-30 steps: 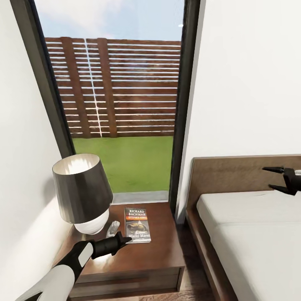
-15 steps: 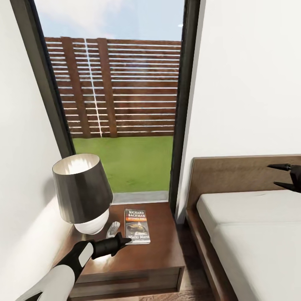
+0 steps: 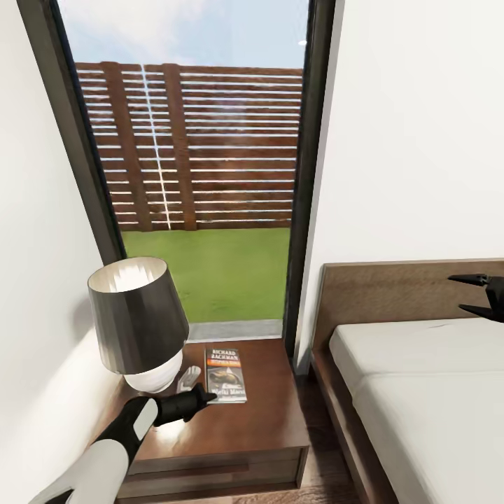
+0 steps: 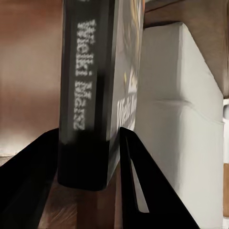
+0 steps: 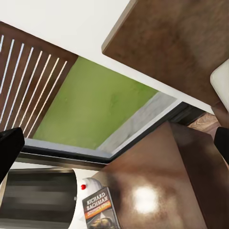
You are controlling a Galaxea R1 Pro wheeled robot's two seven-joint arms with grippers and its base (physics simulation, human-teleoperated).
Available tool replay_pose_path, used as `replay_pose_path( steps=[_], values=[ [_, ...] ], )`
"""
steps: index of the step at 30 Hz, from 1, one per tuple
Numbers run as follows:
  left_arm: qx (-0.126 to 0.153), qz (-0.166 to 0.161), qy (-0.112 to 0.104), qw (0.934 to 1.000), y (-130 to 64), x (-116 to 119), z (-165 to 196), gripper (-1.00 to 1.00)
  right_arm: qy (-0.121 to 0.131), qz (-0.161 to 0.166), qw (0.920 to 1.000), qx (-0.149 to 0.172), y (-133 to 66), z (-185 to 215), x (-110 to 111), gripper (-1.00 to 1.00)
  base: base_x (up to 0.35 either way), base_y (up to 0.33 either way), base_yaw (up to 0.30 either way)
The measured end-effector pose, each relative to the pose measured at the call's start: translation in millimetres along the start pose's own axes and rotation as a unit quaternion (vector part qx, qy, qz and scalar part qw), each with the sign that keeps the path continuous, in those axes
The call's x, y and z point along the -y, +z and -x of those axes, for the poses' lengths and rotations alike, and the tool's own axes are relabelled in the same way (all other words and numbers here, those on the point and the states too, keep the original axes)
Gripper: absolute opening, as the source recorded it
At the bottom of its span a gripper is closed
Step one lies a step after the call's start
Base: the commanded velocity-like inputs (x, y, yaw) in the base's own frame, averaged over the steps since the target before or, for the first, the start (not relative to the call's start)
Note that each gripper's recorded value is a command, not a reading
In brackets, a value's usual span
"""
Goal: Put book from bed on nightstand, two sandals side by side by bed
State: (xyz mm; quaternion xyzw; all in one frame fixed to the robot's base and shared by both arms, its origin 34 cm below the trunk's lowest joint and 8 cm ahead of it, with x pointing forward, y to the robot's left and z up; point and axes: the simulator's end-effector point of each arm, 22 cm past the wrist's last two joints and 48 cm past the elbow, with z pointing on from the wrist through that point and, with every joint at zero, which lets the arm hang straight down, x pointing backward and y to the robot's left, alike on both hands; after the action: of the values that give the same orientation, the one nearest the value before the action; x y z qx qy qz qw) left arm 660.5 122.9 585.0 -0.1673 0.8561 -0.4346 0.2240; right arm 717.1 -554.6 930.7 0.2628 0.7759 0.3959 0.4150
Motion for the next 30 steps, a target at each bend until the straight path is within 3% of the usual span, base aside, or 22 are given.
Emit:
replay_pose_path(
  steps=[8,13,22,30],
  values=[
    [0.009,0.003,0.016,0.9998,-1.2,14.6,18.1,-1.00,0.000,0.000,1.0000,0.000,0.0,0.0,0.0,1.00,0.000,0.000,0.000],
    [-0.003,0.003,0.017,0.9999,1.8,23.8,17.2,-1.00,0.000,0.000,1.0000,0.000,-0.1,0.2,-0.1,1.00,0.000,0.000,0.000],
    [-0.025,0.018,0.041,0.9987,8.9,27.9,6.8,-1.00,0.000,0.000,1.0000,0.000,-0.1,0.1,0.0,1.00,0.000,0.000,0.000],
    [-0.029,0.018,0.045,0.9984,11.3,30.2,3.8,-1.00,0.000,0.000,1.0000,0.000,0.0,0.0,0.0,1.00,0.000,0.000,0.000]
  ],
)
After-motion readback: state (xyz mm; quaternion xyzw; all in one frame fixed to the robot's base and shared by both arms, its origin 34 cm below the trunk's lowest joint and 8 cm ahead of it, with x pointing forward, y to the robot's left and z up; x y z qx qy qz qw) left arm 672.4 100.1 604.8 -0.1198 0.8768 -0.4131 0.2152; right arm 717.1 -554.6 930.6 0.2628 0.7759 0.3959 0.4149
